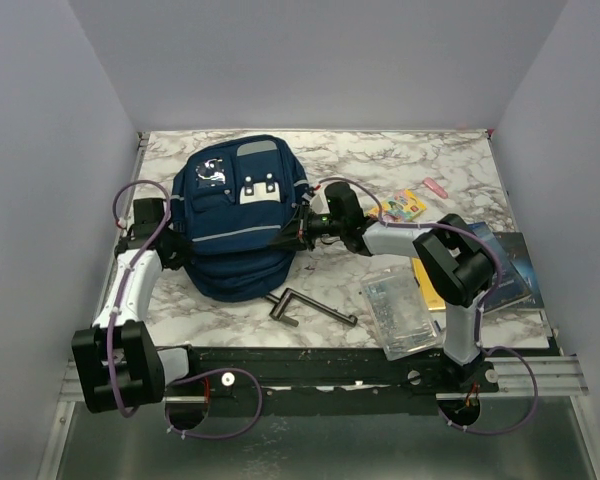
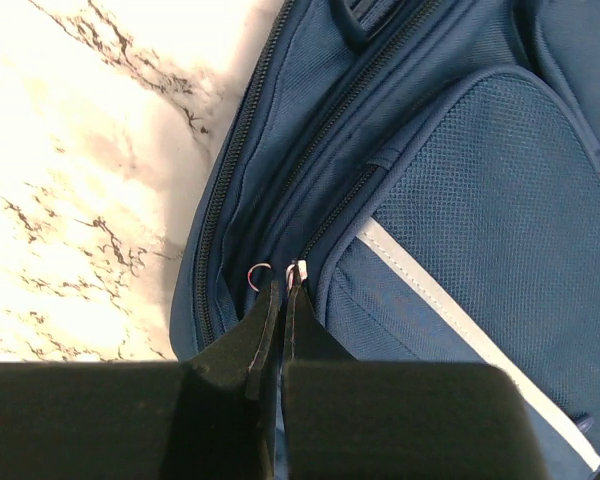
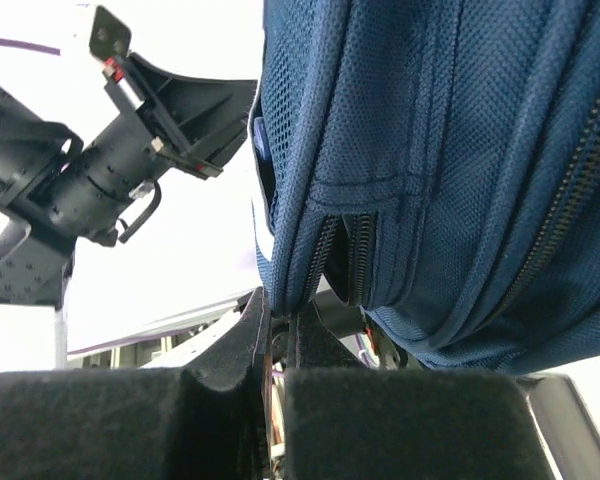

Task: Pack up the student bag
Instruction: Unzip the student bag at the center of the board.

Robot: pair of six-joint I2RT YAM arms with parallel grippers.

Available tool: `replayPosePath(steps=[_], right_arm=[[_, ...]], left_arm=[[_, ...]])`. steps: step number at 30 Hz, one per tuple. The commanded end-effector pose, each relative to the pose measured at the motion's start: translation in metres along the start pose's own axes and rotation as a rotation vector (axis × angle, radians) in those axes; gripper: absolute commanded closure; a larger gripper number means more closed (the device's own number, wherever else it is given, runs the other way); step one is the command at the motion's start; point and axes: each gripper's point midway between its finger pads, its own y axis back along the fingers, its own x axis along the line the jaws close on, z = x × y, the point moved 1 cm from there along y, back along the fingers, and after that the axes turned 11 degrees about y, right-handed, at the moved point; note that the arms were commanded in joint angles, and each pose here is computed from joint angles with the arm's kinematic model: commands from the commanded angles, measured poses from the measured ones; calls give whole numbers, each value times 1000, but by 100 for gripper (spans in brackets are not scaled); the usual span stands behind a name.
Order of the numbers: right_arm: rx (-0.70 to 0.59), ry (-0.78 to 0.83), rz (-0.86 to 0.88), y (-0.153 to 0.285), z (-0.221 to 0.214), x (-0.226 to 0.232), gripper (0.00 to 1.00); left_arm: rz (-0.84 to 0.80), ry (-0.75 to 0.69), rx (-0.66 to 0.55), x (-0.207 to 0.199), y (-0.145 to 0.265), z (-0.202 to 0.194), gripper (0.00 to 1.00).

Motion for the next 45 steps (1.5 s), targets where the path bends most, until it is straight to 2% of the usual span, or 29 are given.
replayPosePath(steps=[1,6,12,16,17,20,22,29,32,37,38,39,40,45], right_arm=[[7,40,133,9,15,30,99],[4,14,201,10,18,41,99],[-14,14,183,9,21,38,99],[-97,29,104,8,30,20,99],[-112,28,88,7,31,17,96],[-162,-13,70,3,31,12,69],[-189,-50,103,1,30,14,61],[-219,-145,154,-13,28,20,57],[-246,-162,137,-17,32,23,57],[-297,-198,104,-20,44,22,62],[-304,-208,106,-20,45,22,68],[-309,-220,111,-20,46,23,80],[-314,-234,119,-19,47,24,98],[-277,-288,180,-15,47,35,99]], left_arm=[[153,91,-46,23,-11,30,100],[149,88,36,11,-26,28,100],[122,45,-29,7,-14,39,100],[-12,-20,-7,-8,3,28,100],[-38,-39,1,-9,5,22,100],[-121,-70,49,-12,12,-1,100],[-161,-80,77,-12,14,-12,100],[-224,-89,155,-13,16,-34,100],[-235,-111,155,-16,17,-34,100],[-201,-114,74,-16,18,-18,100],[-182,-107,59,-14,18,-14,100],[-153,-97,38,-12,18,-10,100],[-116,-84,15,-7,17,-5,100],[25,30,-82,11,13,18,100]])
